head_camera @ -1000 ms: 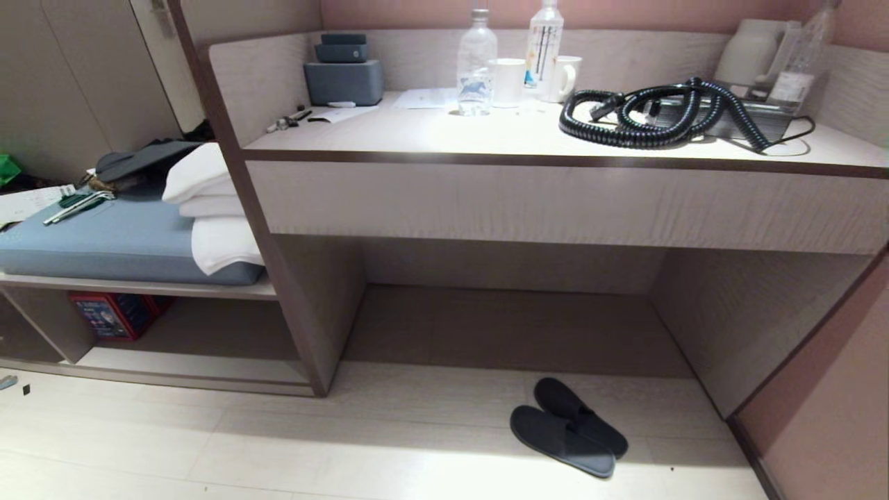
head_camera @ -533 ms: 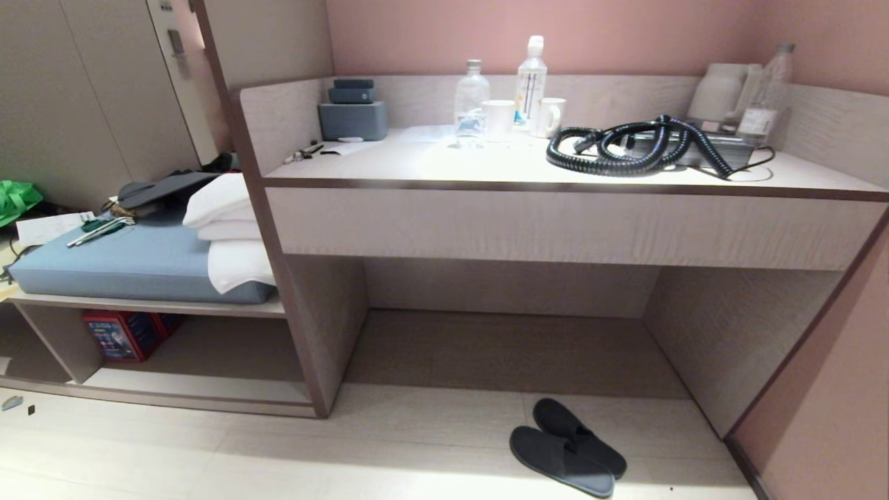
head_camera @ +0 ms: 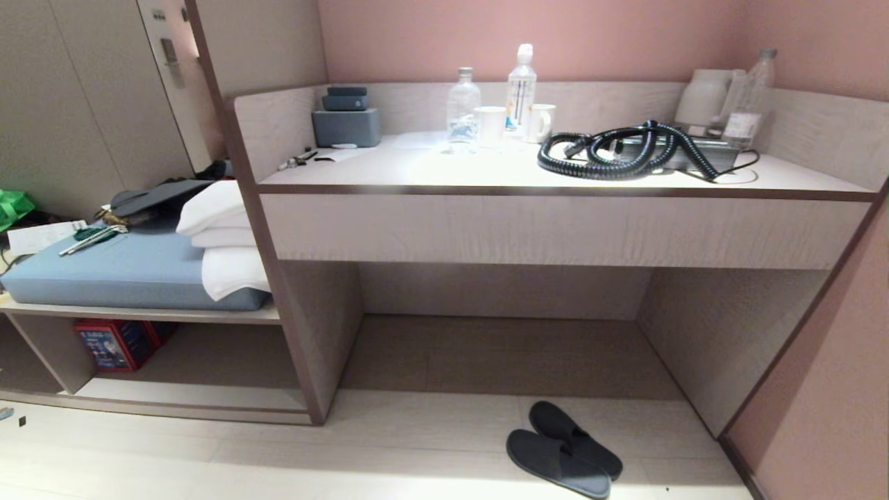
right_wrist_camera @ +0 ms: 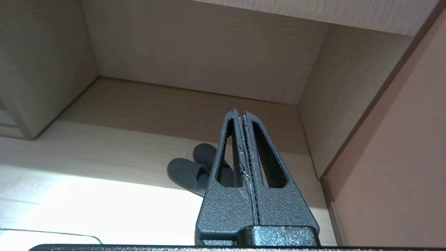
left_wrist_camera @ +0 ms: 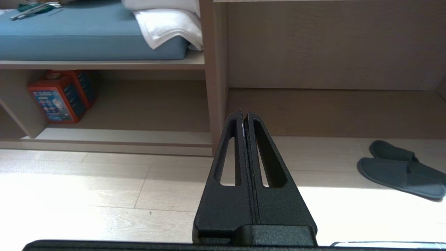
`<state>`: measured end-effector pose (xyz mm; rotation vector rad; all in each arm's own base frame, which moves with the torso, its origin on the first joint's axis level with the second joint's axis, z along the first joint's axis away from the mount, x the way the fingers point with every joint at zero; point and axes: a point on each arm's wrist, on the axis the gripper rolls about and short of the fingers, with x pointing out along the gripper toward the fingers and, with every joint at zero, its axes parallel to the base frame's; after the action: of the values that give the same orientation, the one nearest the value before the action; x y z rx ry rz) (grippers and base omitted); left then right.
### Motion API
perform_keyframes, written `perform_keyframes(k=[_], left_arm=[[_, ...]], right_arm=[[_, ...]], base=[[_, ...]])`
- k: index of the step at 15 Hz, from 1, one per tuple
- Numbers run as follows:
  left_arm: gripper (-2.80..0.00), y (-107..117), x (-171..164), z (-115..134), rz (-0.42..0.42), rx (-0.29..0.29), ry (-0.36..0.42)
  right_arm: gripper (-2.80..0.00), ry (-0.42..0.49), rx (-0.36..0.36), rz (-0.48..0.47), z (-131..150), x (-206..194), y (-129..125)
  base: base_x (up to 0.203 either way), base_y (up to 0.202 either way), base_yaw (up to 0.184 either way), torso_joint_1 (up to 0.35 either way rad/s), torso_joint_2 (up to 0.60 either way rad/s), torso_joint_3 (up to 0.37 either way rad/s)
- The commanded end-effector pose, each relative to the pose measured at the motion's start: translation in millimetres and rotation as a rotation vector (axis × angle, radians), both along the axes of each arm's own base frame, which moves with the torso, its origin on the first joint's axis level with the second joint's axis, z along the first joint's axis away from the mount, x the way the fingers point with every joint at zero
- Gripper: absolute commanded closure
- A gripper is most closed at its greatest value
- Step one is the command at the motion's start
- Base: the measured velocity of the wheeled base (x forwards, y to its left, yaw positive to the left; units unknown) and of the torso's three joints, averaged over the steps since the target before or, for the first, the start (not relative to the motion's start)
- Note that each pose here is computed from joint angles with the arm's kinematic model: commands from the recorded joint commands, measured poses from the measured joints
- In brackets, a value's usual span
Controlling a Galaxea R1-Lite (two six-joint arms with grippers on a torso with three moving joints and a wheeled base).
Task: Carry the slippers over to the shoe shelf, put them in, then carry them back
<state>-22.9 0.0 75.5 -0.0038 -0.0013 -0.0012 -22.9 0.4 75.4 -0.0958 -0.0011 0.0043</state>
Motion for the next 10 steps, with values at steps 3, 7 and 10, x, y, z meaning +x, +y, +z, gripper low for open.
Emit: perform_keyframes(k=[3,7,10], left_arm=[[0.0,0.0,0.1,0.0,0.0,-0.001,0.001],[0.0,0.0,0.0,0.0,0.0,-0.001,0.0],[0.0,0.0,0.0,0.0,0.0,-0.001,0.0]], right_arm=[[0.0,0.001,-0.001,0.0,0.1,0.1,0.0],[0.0,0.002,0.004,-0.001,-0.1,0.1,0.0],[0.0,0.002,0.004,-0.001,-0.1,0.1,0.0]], base=[[0.001,0.108,-0.015,0.004,0.0,0.003],[0.0,0.196,-0.001,0.0,0.0,0.002],[0.0,0.195,-0.001,-0.001,0.0,0.002]])
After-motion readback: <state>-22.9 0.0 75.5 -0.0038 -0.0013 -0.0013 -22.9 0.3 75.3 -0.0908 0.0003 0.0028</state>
